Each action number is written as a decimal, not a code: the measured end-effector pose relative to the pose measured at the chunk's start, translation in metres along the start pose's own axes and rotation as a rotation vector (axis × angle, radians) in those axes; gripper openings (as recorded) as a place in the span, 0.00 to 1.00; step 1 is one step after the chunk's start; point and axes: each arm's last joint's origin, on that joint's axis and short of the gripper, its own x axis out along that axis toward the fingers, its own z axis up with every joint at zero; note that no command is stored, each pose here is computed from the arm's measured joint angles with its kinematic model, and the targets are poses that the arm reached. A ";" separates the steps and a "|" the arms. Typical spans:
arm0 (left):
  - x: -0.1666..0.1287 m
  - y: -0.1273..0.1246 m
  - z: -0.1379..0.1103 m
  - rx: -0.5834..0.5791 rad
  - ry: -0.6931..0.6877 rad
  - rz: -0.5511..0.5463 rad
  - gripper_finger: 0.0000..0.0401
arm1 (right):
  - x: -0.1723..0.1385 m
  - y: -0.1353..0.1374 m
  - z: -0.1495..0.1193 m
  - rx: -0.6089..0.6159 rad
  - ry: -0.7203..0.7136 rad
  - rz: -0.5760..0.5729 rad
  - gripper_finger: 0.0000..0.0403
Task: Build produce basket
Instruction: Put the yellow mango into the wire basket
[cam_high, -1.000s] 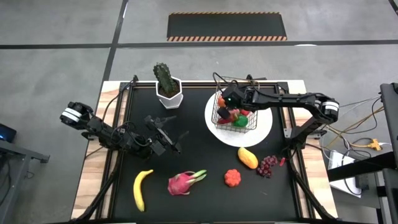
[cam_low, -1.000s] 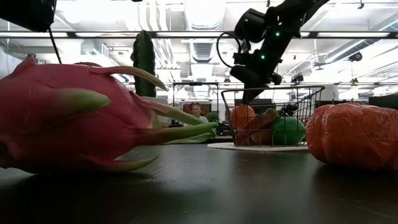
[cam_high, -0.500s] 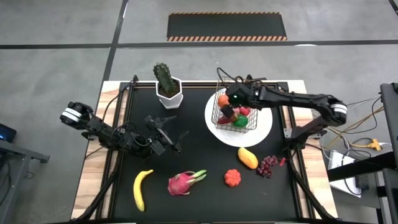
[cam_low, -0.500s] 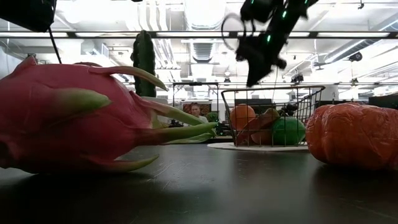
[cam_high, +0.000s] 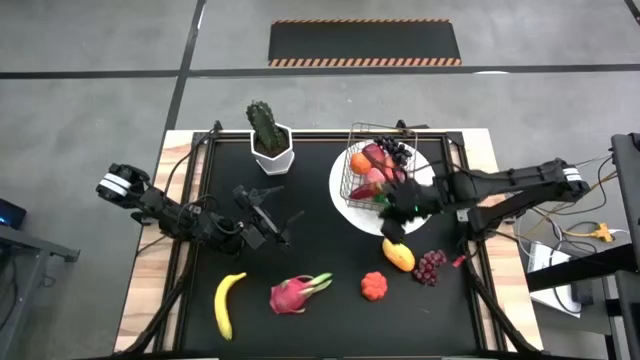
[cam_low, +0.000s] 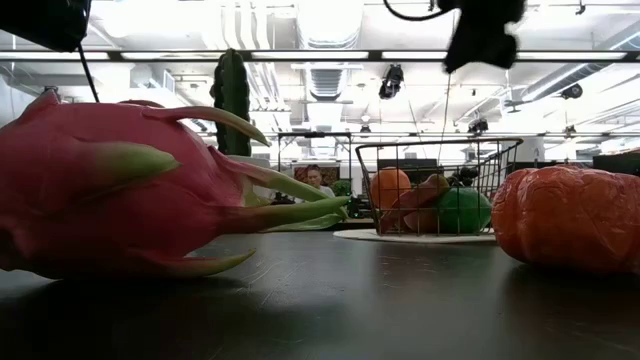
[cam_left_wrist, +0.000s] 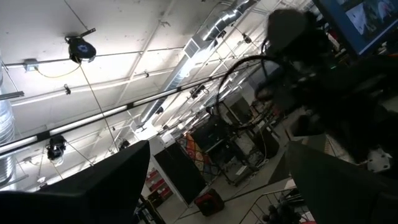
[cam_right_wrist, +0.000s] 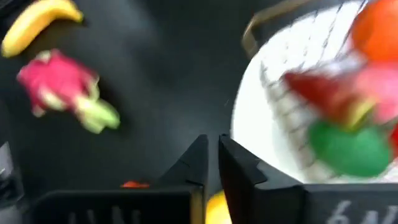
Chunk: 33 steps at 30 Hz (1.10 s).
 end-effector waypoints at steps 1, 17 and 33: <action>0.000 0.000 0.000 0.000 0.000 0.000 0.89 | 0.001 0.006 -0.006 0.013 0.025 0.008 0.10; 0.000 0.000 0.000 0.028 0.000 0.001 0.89 | 0.040 0.045 -0.061 0.172 0.545 -0.364 0.69; 0.000 0.000 0.000 0.030 0.000 0.000 0.89 | 0.105 0.053 -0.080 0.020 0.665 -0.470 0.76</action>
